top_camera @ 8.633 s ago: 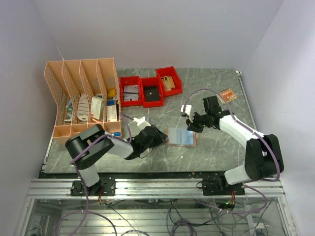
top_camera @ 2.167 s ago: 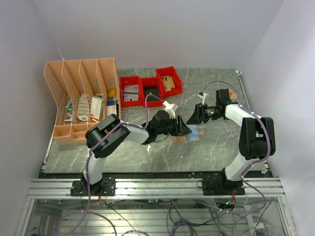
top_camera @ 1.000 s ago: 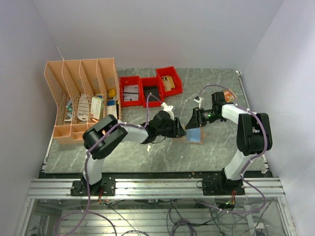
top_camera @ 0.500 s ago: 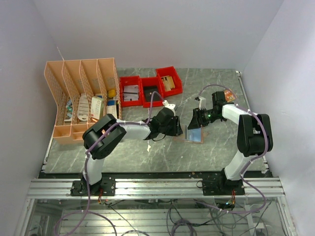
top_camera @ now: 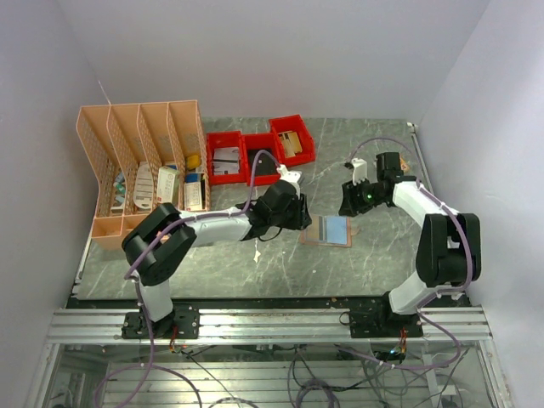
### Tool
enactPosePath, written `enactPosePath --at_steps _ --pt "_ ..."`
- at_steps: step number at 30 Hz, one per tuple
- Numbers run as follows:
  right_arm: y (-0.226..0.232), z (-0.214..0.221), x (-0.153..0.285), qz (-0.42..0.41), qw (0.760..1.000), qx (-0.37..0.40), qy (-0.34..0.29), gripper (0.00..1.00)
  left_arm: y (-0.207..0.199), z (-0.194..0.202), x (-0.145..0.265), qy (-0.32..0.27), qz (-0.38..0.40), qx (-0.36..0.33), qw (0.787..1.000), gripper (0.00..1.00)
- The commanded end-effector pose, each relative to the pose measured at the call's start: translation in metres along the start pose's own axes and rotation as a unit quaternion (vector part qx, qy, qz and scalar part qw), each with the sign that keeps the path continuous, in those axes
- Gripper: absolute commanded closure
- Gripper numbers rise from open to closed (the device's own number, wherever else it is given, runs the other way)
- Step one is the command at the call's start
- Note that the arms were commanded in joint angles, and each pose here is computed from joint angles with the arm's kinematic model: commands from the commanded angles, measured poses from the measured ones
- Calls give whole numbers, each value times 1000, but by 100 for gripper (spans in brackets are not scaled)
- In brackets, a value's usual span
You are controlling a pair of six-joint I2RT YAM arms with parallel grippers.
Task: Put the credit cards into the card holder
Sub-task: Turn over the card slot in the card holder.
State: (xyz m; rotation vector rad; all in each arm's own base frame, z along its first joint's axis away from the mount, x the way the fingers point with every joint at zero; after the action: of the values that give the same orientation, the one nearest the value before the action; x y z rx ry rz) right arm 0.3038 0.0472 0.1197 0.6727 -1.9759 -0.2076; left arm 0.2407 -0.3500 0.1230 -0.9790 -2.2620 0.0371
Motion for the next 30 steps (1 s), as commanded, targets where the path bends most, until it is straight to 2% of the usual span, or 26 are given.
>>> enactPosePath --at_steps 1,5,8,10,13,23,30 --pt "7 -12 25 -17 998 44 -48 60 -7 -12 7 -30 27 -12 999 55" --pt "34 3 23 -164 984 41 -50 67 -10 -12 -3 -24 47 -10 999 57" --pt "31 12 8 -196 981 3 -13 90 -7 -8 -11 -15 46 -8 999 58" --pt "25 18 -4 -197 980 -16 24 99 -2 -4 -14 -5 38 -6 999 58" --pt "21 22 -19 -197 978 -37 56 100 6 0 -15 0 36 1 999 57" --pt "22 24 -52 -129 986 -44 96 100 19 20 -21 34 38 24 998 59" --pt "38 19 -62 -158 981 -20 109 97 23 12 -1 -1 18 19 1000 58"
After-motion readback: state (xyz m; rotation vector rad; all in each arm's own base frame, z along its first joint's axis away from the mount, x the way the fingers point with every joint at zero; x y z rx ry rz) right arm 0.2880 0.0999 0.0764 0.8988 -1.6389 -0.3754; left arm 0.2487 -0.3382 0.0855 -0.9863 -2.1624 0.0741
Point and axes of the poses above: each gripper's point midway between its finger pads, its own x axis back along the fingers, its own y axis along the line the jaws close on, z = x × y, the point moved 8 cm from there along x, back along the fingers, and after that the axes turned 15 degrees about -x, right-handed, at the moved point
